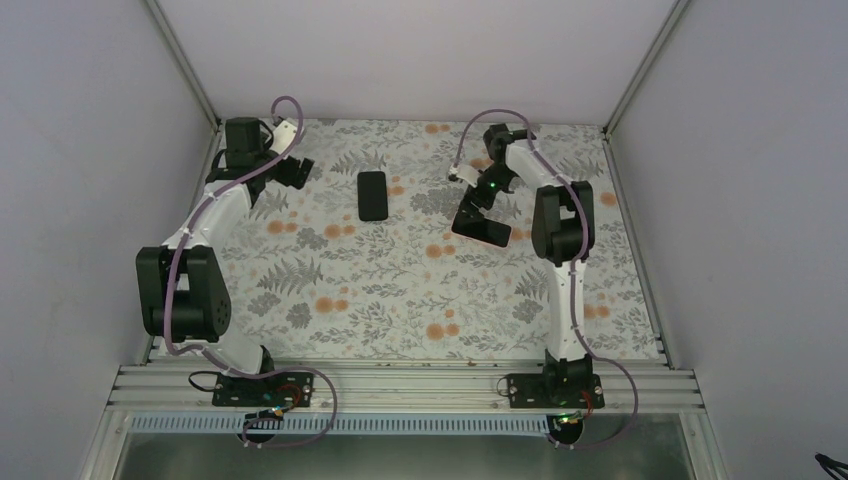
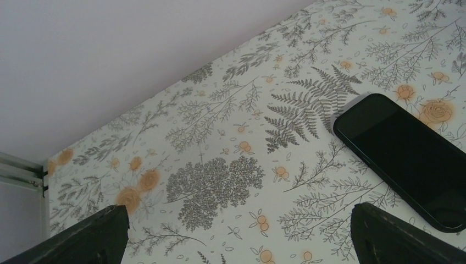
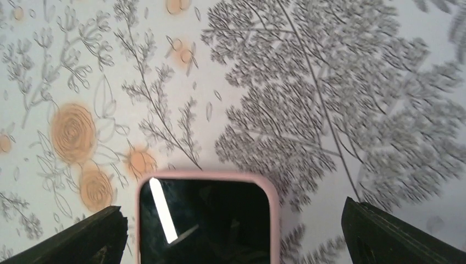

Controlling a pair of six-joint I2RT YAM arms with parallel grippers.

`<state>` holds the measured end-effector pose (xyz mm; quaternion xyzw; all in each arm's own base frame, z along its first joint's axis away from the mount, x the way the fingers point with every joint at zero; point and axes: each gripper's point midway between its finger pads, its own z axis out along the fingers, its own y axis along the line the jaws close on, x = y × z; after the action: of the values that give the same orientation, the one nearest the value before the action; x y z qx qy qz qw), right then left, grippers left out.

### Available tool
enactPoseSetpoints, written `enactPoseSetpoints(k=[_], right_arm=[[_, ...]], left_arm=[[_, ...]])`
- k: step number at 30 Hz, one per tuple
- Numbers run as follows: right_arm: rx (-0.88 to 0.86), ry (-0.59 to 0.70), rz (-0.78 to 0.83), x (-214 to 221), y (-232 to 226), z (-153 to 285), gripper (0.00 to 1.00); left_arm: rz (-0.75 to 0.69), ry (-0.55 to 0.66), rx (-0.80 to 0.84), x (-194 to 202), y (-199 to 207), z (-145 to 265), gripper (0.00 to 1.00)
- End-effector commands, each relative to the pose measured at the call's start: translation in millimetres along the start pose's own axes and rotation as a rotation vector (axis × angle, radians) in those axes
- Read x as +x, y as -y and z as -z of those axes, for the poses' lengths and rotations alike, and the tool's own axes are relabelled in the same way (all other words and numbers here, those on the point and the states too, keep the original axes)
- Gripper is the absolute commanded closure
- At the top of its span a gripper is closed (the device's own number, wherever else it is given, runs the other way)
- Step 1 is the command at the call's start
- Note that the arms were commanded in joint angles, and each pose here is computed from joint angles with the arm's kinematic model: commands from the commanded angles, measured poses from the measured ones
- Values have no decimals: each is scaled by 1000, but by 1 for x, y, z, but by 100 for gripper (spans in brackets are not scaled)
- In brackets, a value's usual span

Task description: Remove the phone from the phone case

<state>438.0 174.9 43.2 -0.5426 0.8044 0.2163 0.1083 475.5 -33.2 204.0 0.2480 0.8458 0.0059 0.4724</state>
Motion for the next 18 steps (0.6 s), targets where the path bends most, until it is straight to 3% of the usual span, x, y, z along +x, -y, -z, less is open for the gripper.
enactPoseSetpoints(k=[1,9,16,18], right_arm=[[-136,-9,-65,-6,-23,-17,0],[-201,-59,-123,12,-41,-33,0],[-325,-184,-115,47,-133,-30,6],[-360,-221,-23,61,-177,-22,4]], left_arm=[[-8,-10,26,7,5,-1,0],[-10,-6,28,8,5,2,0],[-22,1,42,6,6,6,0],[-28,15,38,5,5,10,0]])
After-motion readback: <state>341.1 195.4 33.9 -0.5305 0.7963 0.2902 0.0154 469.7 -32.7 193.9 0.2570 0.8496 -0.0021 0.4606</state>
